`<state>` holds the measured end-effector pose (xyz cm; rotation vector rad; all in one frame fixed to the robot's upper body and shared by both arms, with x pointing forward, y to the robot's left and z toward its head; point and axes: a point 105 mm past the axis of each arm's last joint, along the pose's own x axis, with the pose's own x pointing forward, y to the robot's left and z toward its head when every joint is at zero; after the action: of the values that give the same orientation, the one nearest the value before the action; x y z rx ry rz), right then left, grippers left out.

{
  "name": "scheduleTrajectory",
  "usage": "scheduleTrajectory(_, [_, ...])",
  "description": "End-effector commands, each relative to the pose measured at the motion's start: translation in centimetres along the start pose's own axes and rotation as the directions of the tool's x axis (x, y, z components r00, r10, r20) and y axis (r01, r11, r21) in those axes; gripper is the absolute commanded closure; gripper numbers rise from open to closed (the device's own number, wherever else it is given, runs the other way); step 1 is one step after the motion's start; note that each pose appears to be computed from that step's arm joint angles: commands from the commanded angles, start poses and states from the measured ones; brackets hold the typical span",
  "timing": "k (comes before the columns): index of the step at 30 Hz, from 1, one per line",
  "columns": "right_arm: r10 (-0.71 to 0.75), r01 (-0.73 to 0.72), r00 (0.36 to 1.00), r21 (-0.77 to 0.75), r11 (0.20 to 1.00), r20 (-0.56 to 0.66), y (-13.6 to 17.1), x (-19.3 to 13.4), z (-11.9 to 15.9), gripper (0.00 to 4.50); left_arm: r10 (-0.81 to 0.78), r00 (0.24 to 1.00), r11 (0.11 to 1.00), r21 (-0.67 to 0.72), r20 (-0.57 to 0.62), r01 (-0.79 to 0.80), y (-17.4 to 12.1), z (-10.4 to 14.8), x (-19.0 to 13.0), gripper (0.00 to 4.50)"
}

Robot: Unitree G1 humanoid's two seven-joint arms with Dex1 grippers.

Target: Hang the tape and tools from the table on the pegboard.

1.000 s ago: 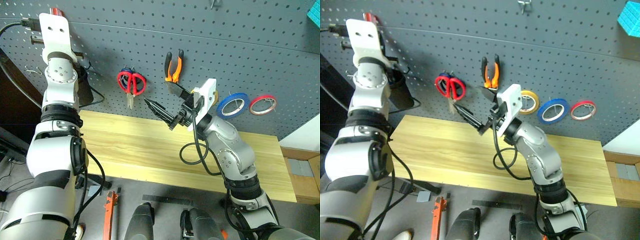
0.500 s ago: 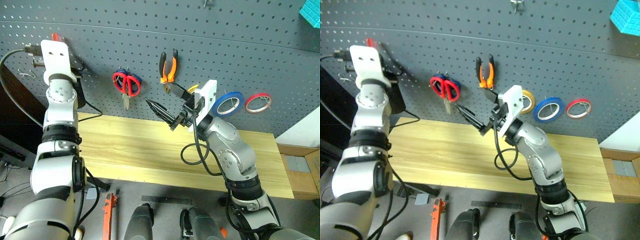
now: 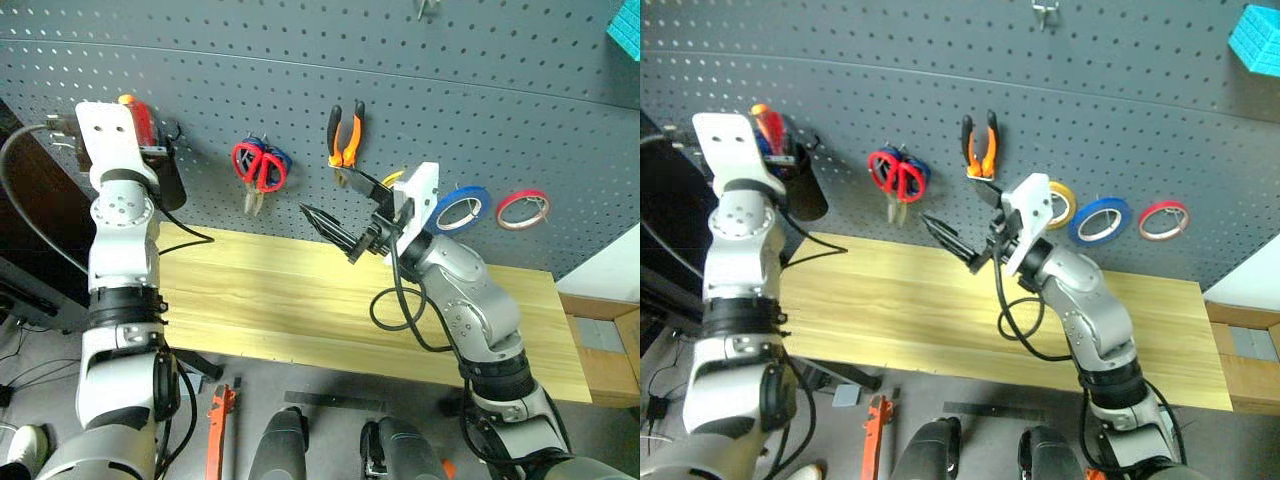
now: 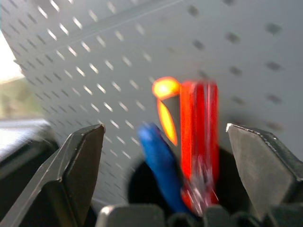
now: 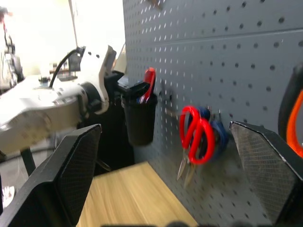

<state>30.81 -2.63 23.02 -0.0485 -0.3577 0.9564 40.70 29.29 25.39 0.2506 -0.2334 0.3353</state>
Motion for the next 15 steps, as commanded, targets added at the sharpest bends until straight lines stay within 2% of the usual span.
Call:
scheduleTrajectory(1, [-0.059,0.055,0.998,-0.137,0.989,-0.027,-0.9,-2.4,0.8,0.0,-0.127,0.989,0.99,-0.047,0.076,0.131,-3.1,3.6,-1.7,0.04])
scheduleTrajectory(7, [-0.272,0.253,0.956,-0.155,0.955,-0.112,-2.7,-5.8,-1.3,0.0,-0.31,0.951,0.942,-0.14,-0.009,0.306,-9.1,1.6,-5.6,0.04])
scheduleTrajectory(11, [-0.558,0.543,0.804,-0.13,0.83,-0.203,-4.9,-9.6,-3.8,0.0,-0.443,0.885,0.888,-0.204,-0.146,0.411,-13.5,-2.7,-9.5,0.04])
scheduleTrajectory(13, [-0.638,0.632,0.719,-0.124,0.765,-0.275,-5.3,-11.3,-5.6,0.0,-0.474,0.859,0.875,-0.21,-0.191,0.436,-14.1,-4.6,-10.8,0.04])
scheduleTrajectory(15, [-0.662,0.674,0.672,-0.096,0.732,-0.332,-5.2,-12.5,-7.2,0.0,-0.481,0.844,0.872,-0.232,-0.237,0.432,-14.1,-6.4,-11.5,0.04])
